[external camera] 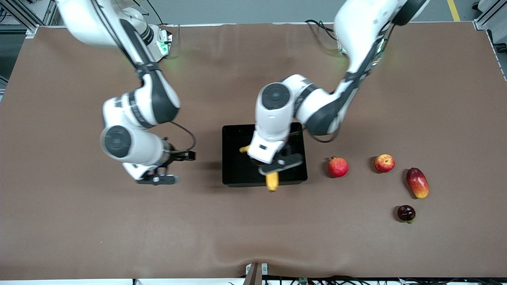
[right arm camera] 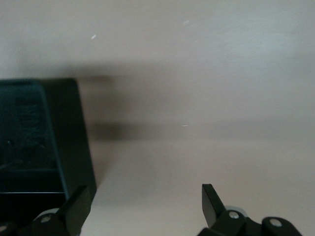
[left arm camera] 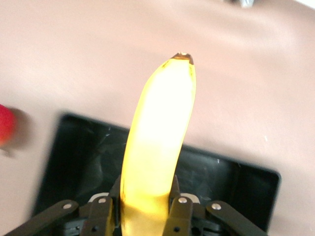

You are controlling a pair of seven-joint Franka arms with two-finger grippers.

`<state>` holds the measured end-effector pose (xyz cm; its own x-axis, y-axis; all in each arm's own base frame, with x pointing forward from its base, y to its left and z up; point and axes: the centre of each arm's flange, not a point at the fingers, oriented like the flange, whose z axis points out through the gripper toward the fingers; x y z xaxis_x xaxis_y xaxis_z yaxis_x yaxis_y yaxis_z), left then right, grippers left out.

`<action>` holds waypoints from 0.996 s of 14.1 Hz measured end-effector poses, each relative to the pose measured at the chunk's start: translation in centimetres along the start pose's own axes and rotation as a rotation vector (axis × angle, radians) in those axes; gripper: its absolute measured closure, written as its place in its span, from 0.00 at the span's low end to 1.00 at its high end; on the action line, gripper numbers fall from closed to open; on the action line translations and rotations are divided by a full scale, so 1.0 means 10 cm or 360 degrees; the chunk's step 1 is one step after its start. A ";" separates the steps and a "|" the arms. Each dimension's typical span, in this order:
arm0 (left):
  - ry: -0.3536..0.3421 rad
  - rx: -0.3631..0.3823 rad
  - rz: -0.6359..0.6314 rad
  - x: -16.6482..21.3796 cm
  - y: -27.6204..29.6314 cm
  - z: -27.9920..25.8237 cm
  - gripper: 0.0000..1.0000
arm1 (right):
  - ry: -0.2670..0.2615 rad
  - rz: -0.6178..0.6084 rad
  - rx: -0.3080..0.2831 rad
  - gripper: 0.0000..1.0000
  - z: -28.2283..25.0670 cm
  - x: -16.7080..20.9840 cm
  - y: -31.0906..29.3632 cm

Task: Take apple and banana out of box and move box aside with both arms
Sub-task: 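Lift the banana with the left gripper while the right gripper nears the box, then lay the banana by the fruits while the right gripper grips the box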

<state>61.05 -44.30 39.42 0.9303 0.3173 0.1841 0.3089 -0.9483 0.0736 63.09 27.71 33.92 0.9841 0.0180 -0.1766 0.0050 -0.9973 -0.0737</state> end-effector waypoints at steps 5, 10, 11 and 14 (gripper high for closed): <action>-0.0099 0.0188 0.0062 0.71 -0.94 0.16 0.63 | 0.0120 -0.0100 0.0016 0.00 0.36 0.01 -0.49; -0.0272 0.0311 0.0311 1.25 -2.10 0.60 0.63 | 0.0155 -0.0221 0.0011 0.00 0.60 0.01 -0.67; -0.0298 0.0319 0.0328 1.38 -2.36 0.67 0.63 | 0.0159 -0.0232 0.0010 0.00 0.67 0.03 -0.68; -0.0341 0.0297 0.0400 1.74 -3.15 0.94 0.63 | 0.0185 -0.0275 0.0009 0.00 0.91 0.01 -0.84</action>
<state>69.41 -9.00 31.12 0.9958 0.0833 -0.0372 0.0778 -0.9883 -0.1310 61.49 36.74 25.58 0.9826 0.1799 -0.0467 0.1747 -0.9797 -0.0989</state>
